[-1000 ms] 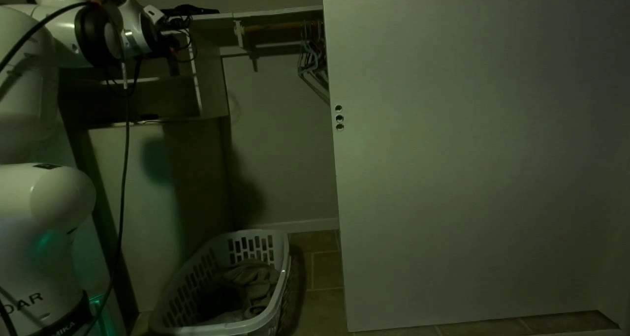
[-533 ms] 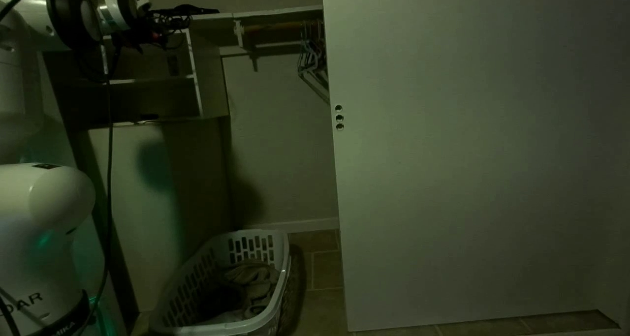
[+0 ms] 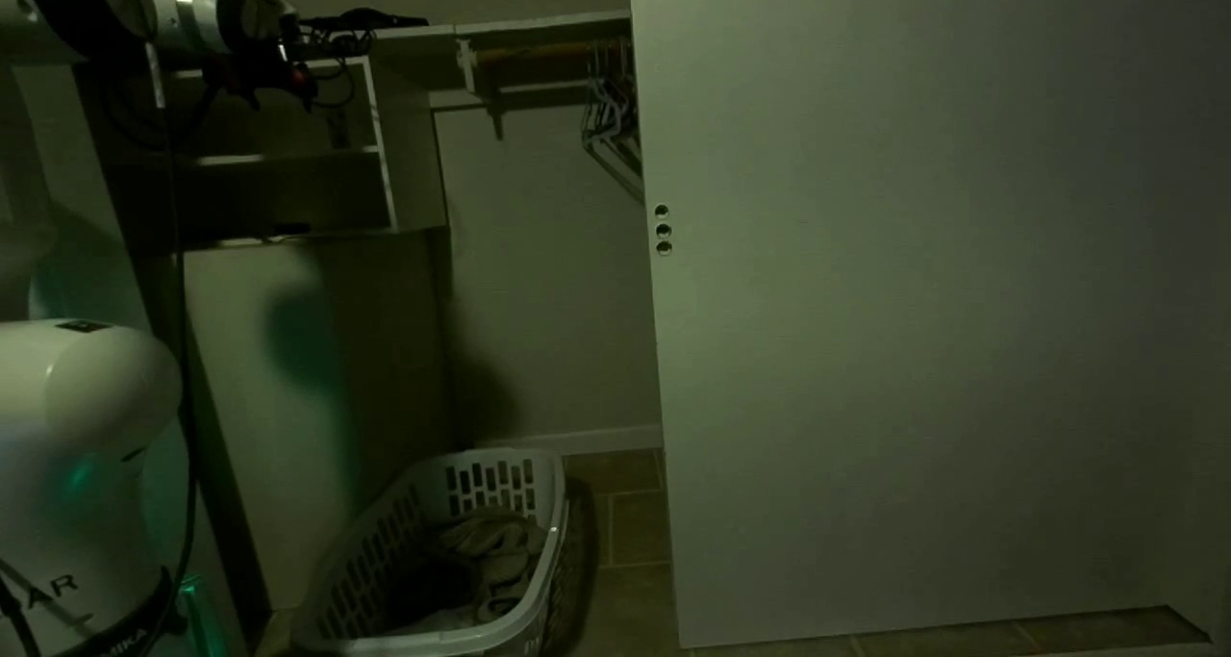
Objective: Remove the black object from the bottom shelf and put it on the top shelf
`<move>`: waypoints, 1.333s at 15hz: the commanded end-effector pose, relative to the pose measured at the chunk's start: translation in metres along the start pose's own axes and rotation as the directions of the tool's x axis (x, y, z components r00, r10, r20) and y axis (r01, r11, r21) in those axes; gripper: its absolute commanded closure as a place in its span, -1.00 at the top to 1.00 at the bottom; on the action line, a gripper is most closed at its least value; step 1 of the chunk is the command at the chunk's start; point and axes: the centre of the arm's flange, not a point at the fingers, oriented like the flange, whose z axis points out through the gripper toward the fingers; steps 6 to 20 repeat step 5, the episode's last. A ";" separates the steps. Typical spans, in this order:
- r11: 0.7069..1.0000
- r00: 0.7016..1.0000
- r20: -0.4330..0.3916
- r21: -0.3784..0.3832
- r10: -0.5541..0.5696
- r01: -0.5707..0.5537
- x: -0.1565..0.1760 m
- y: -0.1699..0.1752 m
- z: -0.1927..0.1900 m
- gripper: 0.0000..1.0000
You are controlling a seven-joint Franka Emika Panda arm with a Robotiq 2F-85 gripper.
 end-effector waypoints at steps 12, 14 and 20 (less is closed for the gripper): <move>0.999 1.000 -0.014 0.039 0.002 -0.002 -0.013 0.002 -0.009 1.00; 0.999 1.000 -0.014 0.039 0.002 -0.002 -0.013 0.002 -0.009 1.00; 0.999 1.000 -0.014 0.039 0.002 -0.002 -0.013 0.002 -0.009 1.00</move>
